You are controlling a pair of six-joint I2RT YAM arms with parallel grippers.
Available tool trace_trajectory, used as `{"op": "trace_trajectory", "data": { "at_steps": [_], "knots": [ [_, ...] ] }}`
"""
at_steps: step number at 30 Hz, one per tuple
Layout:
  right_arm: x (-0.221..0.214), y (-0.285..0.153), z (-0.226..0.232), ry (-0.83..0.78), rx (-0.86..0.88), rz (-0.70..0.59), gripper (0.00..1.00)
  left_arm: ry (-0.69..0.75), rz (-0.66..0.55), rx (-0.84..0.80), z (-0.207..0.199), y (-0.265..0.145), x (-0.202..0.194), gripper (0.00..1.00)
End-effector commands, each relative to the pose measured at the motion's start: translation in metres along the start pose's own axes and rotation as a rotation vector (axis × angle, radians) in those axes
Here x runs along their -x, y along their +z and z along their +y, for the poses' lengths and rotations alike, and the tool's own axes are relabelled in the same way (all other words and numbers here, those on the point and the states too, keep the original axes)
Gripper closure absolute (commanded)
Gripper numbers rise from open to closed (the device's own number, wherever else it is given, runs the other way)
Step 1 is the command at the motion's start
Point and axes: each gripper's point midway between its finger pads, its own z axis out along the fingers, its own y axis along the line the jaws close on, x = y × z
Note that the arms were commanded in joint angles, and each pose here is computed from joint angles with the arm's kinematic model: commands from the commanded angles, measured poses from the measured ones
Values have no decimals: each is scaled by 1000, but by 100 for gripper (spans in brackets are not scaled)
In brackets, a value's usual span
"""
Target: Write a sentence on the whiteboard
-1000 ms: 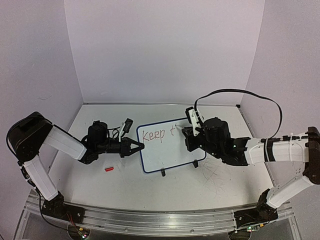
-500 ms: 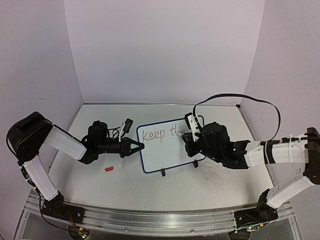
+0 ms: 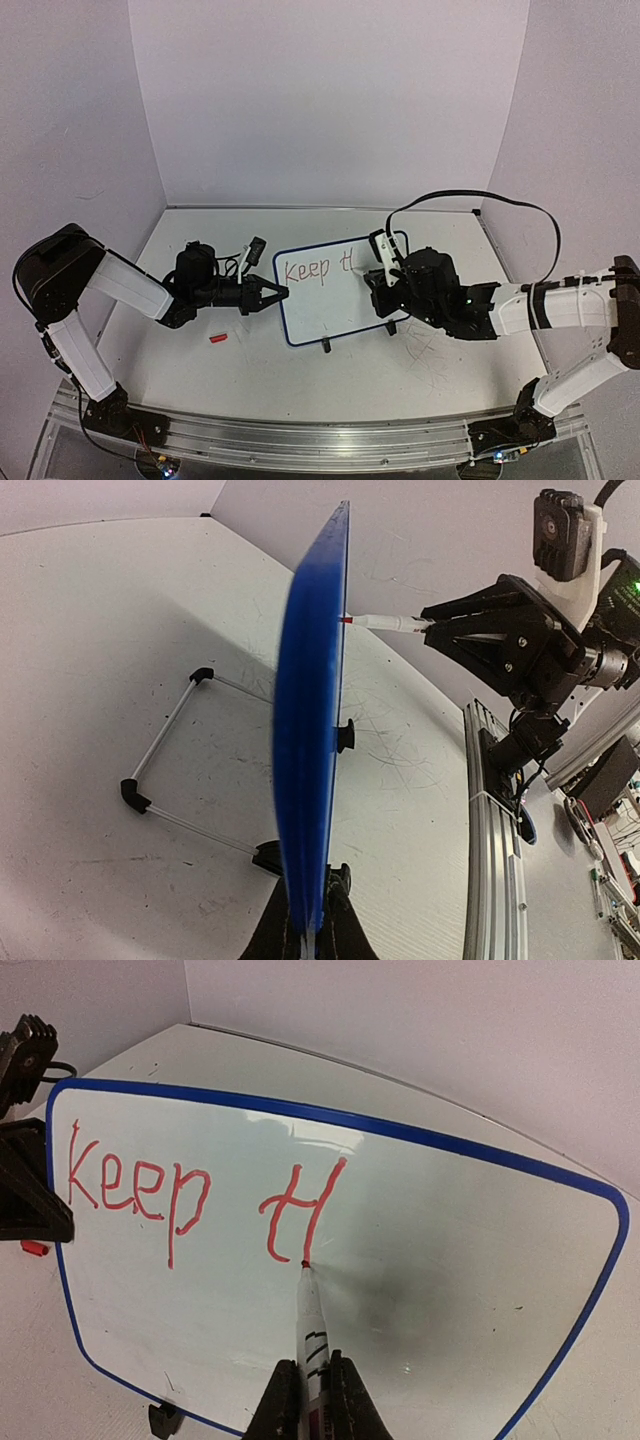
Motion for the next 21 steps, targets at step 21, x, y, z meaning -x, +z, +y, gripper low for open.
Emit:
{"op": "trace_trajectory", "data": {
  "at_steps": [21],
  "knots": [
    [39,4,-10,32,-82,-106,100,14,14,95,19,-1,-3,100]
  ]
}}
